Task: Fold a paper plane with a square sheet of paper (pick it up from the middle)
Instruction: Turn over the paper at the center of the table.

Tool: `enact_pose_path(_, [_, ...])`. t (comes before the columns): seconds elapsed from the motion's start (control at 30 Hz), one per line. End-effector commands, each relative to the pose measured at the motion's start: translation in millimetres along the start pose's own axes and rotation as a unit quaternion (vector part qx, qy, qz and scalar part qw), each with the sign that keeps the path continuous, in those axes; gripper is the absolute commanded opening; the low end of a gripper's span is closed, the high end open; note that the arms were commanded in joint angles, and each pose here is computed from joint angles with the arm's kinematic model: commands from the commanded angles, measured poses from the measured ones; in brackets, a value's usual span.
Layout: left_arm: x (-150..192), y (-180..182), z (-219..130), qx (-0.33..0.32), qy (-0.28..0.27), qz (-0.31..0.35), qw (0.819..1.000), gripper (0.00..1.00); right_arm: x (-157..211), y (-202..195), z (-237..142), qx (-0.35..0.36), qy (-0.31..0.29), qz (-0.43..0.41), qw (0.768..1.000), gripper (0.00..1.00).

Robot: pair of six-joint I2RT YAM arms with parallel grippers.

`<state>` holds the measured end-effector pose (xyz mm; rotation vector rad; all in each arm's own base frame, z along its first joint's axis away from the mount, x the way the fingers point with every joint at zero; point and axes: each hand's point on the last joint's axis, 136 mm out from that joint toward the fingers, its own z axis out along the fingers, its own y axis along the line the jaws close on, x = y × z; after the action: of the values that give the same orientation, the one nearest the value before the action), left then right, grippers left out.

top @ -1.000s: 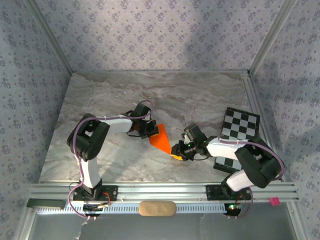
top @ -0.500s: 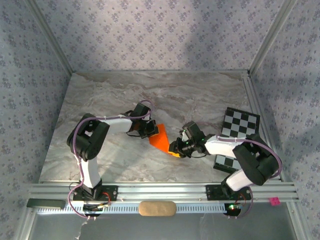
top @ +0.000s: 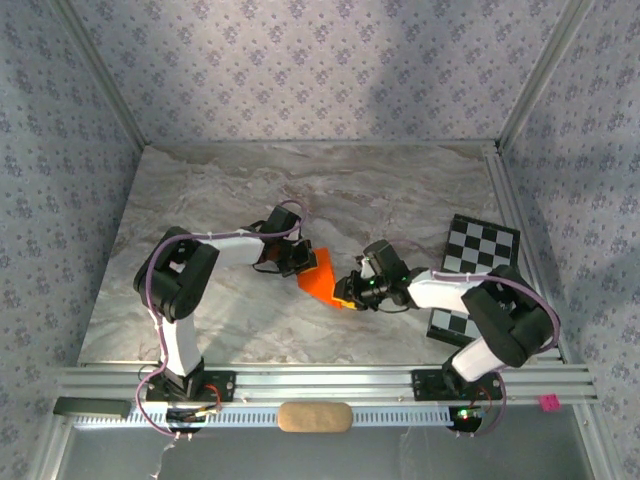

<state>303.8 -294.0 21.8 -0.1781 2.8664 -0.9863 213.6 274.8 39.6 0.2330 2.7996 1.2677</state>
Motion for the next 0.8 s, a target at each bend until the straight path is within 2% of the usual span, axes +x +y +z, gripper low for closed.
enact_pose_path(0.0, [0.8,1.5,-0.5,-0.002,0.008,-0.013,1.0,0.08,-8.7,13.8,3.3,-0.023,-0.004,-0.021,0.999,0.27])
enact_pose_path(0.13, [0.7,0.8,-1.0,0.0,0.007,-0.012,1.0,0.08,-9.5,10.6,5.5,-0.021,-0.004,-0.02,1.0,0.24])
enact_pose_path(0.3, [0.2,-2.5,-3.3,0.008,0.003,-0.01,1.0,0.08,-8.0,6.2,5.9,-0.018,-0.002,-0.018,1.0,0.13])
enact_pose_path(0.43, [-3.1,-18.9,-13.3,0.038,-0.012,0.006,0.999,0.1,-7.2,5.9,2.5,-0.017,-0.002,-0.023,1.0,0.07])
enact_pose_path(0.57, [-6.9,-43.9,-37.3,0.066,-0.045,0.052,0.995,0.18,-8.3,7.2,-5.7,-0.01,-0.012,-0.038,0.999,0.03])
enact_pose_path(0.77, [-9.7,-62.3,-79.8,0.083,-0.106,0.098,0.986,0.4,-11.7,8.7,-21.7,0.017,-0.032,-0.064,0.997,0.01])
